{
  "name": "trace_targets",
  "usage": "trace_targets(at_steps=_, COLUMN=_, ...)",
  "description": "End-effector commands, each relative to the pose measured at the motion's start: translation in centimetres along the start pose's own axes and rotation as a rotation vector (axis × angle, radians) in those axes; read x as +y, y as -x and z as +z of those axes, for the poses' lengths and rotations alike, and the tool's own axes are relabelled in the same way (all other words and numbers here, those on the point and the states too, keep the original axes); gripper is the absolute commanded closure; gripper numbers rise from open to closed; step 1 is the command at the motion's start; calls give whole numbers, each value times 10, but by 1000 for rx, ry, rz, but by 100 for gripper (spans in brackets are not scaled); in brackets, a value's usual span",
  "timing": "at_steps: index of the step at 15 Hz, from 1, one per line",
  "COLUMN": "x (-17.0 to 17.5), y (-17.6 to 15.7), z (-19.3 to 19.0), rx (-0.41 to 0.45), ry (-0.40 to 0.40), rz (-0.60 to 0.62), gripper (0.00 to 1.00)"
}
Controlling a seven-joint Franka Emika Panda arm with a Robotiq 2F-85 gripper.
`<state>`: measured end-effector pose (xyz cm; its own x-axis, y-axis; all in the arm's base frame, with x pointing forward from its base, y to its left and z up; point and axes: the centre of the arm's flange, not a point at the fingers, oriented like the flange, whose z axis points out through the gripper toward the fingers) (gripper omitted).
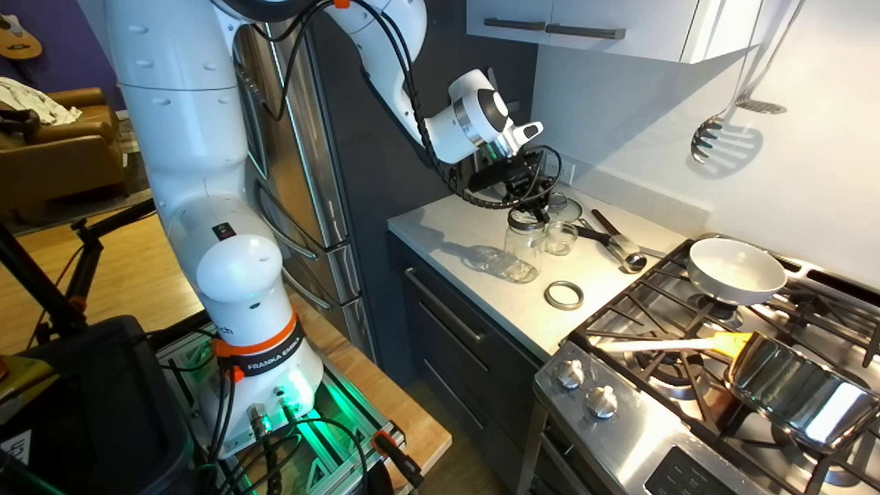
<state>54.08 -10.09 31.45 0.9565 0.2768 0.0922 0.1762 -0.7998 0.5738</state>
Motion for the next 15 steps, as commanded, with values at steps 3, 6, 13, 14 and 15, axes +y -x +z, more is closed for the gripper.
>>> trace_targets(at_steps=3, x=-1, y=-2, z=6, rx=-45, ry=30, rz=-23, gripper=98)
trace_targets(at_steps=6, x=-1, y=-1, z=8, rx=-53, ry=30, rz=-23, gripper=98)
trace_targets(at_steps=13, x=-7, y=-5, z=7, rx=-39, ry=42, rz=-39, gripper=98)
trace_targets(at_steps=14, x=-7, y=-6, z=6, rx=-38, ry=45, rz=-45, gripper=98)
trace_targets(at_steps=15, x=-9, y=-7, z=6, rx=-37, ry=49, rz=-52, gripper=98)
